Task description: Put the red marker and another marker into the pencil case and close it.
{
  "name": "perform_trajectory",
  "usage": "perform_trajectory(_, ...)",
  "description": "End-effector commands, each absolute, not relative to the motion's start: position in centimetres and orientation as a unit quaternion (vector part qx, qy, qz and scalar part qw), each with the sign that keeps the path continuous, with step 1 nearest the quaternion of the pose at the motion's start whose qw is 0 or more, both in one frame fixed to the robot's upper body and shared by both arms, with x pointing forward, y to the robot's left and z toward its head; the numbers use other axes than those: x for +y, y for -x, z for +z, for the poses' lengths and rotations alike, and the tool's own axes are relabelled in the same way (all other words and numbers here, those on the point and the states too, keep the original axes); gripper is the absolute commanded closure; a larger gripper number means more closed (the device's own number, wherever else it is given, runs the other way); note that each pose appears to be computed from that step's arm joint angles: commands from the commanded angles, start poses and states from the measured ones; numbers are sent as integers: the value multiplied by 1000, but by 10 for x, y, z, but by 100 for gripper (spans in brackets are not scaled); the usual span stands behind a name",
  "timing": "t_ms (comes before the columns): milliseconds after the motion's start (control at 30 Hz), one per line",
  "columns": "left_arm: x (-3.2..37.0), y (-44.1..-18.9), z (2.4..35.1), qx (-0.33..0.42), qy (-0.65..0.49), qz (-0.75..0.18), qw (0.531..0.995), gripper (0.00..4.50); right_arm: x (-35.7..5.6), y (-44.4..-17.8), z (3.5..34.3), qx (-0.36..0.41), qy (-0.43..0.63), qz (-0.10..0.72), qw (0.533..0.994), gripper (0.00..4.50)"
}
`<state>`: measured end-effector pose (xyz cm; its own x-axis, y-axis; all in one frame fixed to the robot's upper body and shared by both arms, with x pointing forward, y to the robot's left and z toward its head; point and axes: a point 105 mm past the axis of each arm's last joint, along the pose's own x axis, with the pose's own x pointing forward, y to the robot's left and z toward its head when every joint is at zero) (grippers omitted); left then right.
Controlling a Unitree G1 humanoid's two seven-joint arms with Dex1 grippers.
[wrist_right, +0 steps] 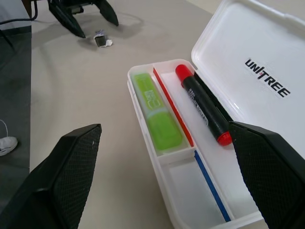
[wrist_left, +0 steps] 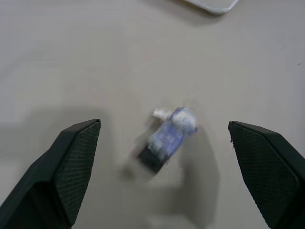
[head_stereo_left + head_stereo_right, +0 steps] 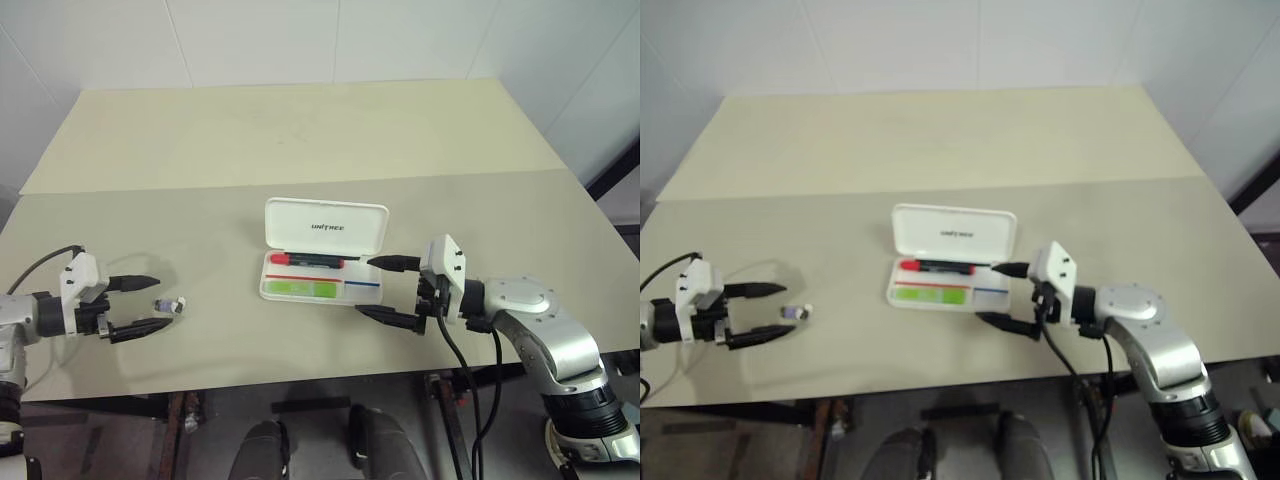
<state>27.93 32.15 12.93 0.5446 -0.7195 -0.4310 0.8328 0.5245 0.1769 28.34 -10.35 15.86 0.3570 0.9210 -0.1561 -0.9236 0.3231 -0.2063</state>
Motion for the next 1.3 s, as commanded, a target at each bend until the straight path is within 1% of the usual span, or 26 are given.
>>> perform_trajectory(33, 326, -281, 133, 161, -217, -460, 846, 0, -104, -280, 171, -25, 142, 564, 813, 4)
perform_trajectory(367, 311, -297, 120, 164, -240, -499, 817, 0, -101, -280, 177, -30, 145, 561, 815, 4)
perform_trajectory(500, 308, -299, 117, 164, -239, -507, 812, 0, -101, -280, 178, -30, 145, 558, 816, 4)
perform_trajectory(600, 309, -295, 111, 178, -255, -520, 796, 0, -102, -280, 179, -29, 145, 554, 819, 4)
perform_trajectory(633, 310, -296, 112, 175, -259, -514, 799, 39, -102, -280, 179, -29, 146, 552, 820, 0)
perform_trajectory(667, 310, -297, 113, 170, -263, -513, 799, 55, -103, -280, 179, -29, 146, 552, 821, 0)
perform_trajectory(867, 316, -293, 108, 179, -280, -512, 792, 254, -104, -279, 180, -28, 148, 549, 822, 0)
perform_trajectory(1033, 318, -290, 105, 172, -280, -506, 798, 416, -106, -279, 179, -25, 153, 550, 820, 0)
perform_trajectory(1200, 313, -289, 106, 146, -271, -502, 808, 419, -107, -279, 179, -22, 156, 552, 819, 0)
perform_trajectory(1300, 303, -293, 117, 112, -263, -503, 816, 419, -108, -279, 178, -21, 158, 554, 817, 0)
